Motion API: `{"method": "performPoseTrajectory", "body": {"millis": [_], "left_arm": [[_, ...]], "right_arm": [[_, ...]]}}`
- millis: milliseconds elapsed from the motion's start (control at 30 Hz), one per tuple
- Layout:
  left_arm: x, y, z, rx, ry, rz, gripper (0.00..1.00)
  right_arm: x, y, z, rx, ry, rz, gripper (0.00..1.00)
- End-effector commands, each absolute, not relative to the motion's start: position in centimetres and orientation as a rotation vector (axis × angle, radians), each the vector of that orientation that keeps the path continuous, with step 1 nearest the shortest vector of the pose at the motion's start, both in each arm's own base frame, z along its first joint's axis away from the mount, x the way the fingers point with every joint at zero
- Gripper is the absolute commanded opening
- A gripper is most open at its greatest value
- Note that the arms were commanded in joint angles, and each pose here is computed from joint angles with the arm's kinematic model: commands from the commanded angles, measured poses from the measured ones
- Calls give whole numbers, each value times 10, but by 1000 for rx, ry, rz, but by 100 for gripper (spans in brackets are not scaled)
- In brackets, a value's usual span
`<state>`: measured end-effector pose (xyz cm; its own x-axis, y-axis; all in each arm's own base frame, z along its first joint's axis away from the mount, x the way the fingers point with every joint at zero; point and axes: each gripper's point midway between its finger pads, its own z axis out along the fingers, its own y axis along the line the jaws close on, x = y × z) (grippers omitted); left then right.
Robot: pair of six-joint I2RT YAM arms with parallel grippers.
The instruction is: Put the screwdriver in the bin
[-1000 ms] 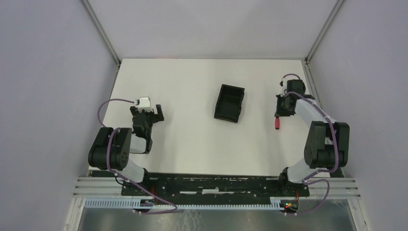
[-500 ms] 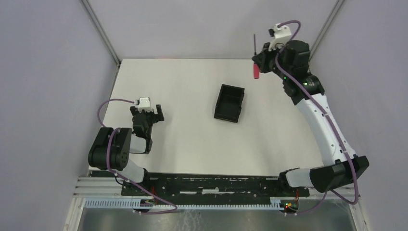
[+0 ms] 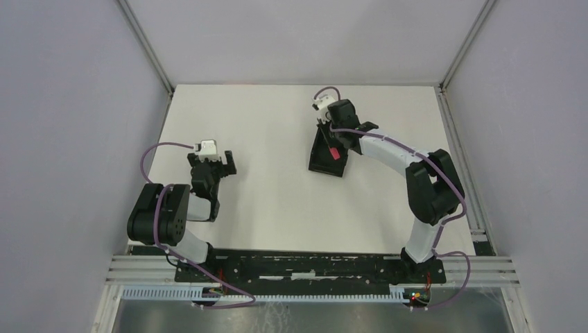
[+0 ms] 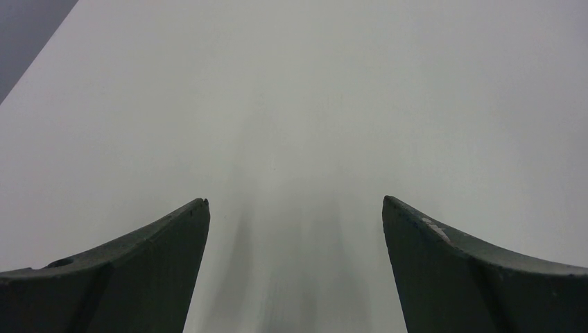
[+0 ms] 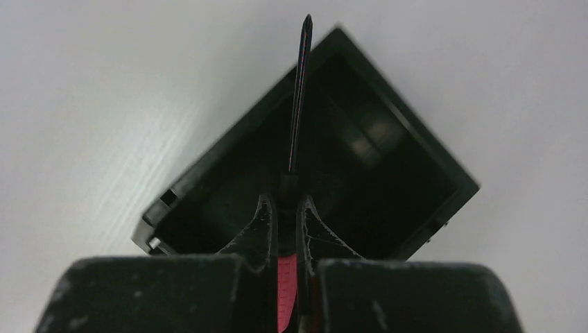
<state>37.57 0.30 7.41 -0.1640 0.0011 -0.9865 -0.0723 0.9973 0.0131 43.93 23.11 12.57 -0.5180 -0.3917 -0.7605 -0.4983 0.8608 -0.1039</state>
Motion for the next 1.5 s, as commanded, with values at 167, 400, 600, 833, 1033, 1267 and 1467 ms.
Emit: {"method": "performPoseTrajectory", "body": {"millis": [167,400,600,833,1033,1267,1467], "left_arm": [[379,2,88,-65,1687,45,100],[379,2,88,-65,1686,46,100],[379,2,88,-65,1686,46,100],[379,2,88,-65,1686,45,100],[379,2,88,-67,1687,46,100],[379,2,88,-65,1686,45,100],[379,2,88,-65,1686,45,100]], "right_arm": [[428,210,91,-614,2191,77,0],[433,218,104,-576,2183,104,42],[442,223,170,-498,2069,143,49],[426,203,259,-400,1857,161,98],[393,145,289,-279,1679,73,98],[346,50,211,-10,1691,-95,98],[308,1,145,184,1688,-203,98]]}}
